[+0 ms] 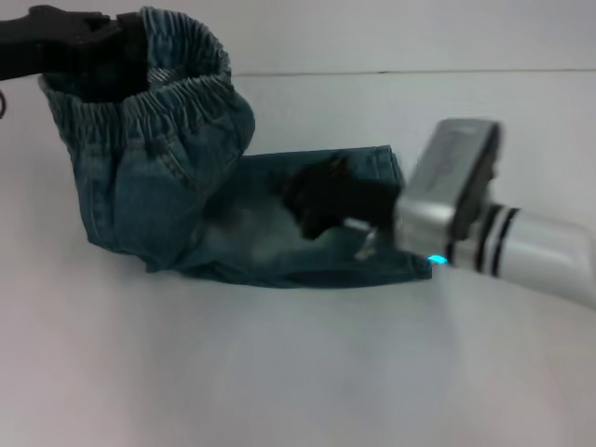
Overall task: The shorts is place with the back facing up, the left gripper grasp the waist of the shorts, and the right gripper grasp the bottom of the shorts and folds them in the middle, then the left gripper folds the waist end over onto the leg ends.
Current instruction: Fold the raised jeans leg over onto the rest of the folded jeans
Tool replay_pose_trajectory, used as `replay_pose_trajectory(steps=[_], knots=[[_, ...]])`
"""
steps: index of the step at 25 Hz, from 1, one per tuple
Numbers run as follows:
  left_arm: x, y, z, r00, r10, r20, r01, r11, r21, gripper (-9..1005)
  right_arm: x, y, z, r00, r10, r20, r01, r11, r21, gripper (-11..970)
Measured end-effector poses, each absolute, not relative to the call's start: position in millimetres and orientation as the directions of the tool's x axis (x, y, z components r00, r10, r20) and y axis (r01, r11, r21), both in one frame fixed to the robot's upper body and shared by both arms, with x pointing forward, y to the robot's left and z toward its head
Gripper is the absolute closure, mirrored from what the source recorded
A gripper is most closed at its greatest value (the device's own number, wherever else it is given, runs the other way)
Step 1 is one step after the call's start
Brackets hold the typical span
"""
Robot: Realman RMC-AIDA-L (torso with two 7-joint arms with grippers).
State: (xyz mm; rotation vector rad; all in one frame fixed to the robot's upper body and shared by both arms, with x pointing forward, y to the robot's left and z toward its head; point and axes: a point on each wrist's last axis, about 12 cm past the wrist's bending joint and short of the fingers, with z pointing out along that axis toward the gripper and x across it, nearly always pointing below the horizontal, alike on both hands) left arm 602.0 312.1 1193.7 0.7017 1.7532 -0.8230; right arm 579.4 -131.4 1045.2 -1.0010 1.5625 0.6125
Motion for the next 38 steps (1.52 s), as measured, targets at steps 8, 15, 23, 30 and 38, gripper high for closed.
replay_pose_trajectory(steps=[8,15,23,30,38], knots=[[623.9,256.0,1180.1,-0.321,0.126,-0.939,0.784,0.591,-0.189,944,605.3,-213.9,1072.4,0.016,0.012,-1.000,-0.602,0.798,0.000,960],[640.5,188.4,1153.9,-0.349,0.214,-0.912,0.791,0.590,-0.164,924,615.6,-241.4,1085.7,0.074,0.148,-0.986,-0.437,0.894,0.101,961],[630.0,143.6,1133.9,-0.352,0.308,-0.884,0.839,0.522,-0.152,901,623.2,-262.6,1094.4,0.091,0.195,-0.977,-0.363,0.920,0.150,961],[621.5,128.5,1117.1,-0.376,0.322,-0.869,0.846,0.503,-0.180,881,626.0,-256.8,1094.2,0.080,0.173,-0.982,-0.372,0.919,0.131,961],[614.8,107.7,1100.6,-0.368,0.369,-0.853,0.848,0.509,-0.145,858,629.1,-248.8,1094.2,0.069,0.154,-0.986,-0.385,0.915,0.116,961]])
